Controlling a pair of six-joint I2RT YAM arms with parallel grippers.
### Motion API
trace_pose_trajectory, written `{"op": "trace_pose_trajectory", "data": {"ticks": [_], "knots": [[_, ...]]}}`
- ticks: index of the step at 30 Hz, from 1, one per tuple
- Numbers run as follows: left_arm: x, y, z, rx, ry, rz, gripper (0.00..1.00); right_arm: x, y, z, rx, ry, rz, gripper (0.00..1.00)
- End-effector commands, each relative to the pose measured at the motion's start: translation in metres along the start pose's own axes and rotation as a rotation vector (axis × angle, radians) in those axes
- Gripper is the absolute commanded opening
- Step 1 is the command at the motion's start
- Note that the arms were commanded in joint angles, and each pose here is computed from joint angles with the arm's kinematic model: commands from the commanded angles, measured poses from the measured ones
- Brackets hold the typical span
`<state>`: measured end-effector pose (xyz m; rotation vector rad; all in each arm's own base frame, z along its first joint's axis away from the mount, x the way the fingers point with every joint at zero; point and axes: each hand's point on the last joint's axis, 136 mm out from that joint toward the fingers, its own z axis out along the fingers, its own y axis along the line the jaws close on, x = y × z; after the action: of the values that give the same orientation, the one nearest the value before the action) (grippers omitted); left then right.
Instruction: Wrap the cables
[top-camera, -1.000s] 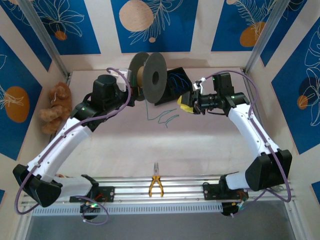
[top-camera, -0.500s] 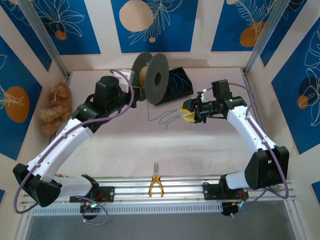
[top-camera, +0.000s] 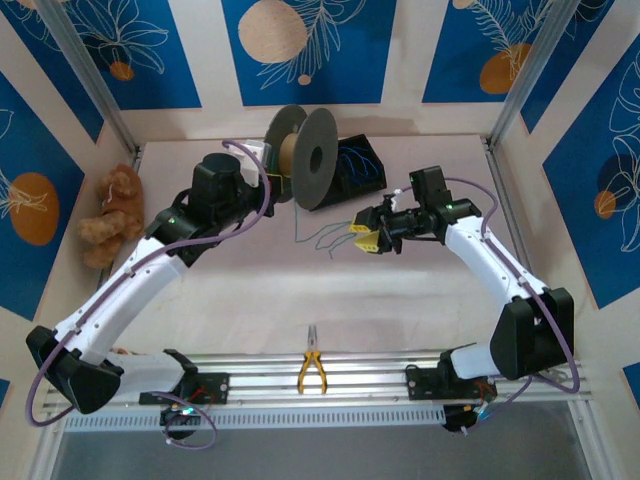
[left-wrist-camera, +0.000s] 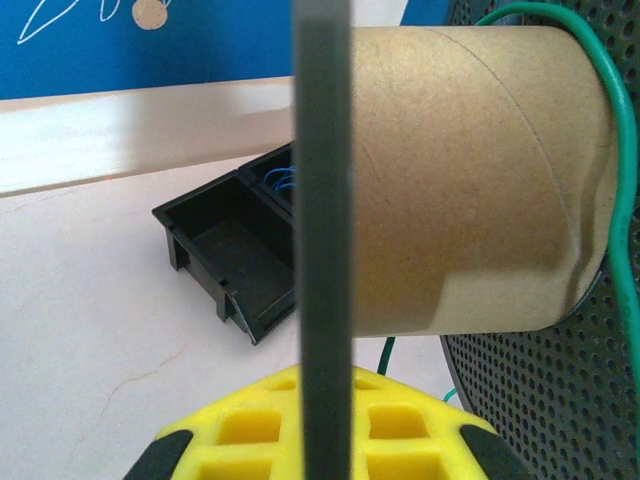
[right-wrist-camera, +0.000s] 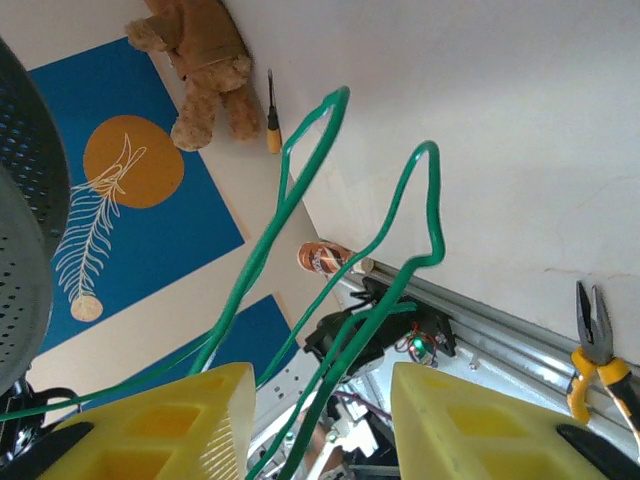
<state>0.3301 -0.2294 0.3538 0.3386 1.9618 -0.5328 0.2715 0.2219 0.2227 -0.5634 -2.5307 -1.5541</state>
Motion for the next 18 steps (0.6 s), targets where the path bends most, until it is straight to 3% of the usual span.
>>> {"op": "trace_pose_trajectory", "data": {"ticks": [1,3,6,7,13,18], "knots": [[-0.038,-0.012,-0.018,0.04,-0.152,0.007,0.0,0.004,-0.006,0.006,-0.002,0.039,0.064,0.38],[-0.038,-0.013,-0.018,0.042,-0.153,0.007,0.0,0.003,-0.008,0.007,-0.002,0.036,0.071,0.29],[-0.038,-0.013,-0.019,0.042,-0.153,0.001,0.0,-0.001,-0.01,0.009,0.002,0.033,0.074,0.03],[-0.038,-0.012,-0.019,0.039,-0.15,-0.004,0.0,-0.003,-0.011,0.009,0.005,0.033,0.075,0.0],[-0.057,-0.01,-0.035,0.032,-0.16,-0.087,0.0,-0.023,-0.034,0.0,0.128,-0.087,-0.012,0.0],[-0.073,-0.016,-0.044,0.112,-0.067,-0.177,0.0,-0.062,-0.08,-0.027,0.34,-0.256,-0.044,0.0]]}}
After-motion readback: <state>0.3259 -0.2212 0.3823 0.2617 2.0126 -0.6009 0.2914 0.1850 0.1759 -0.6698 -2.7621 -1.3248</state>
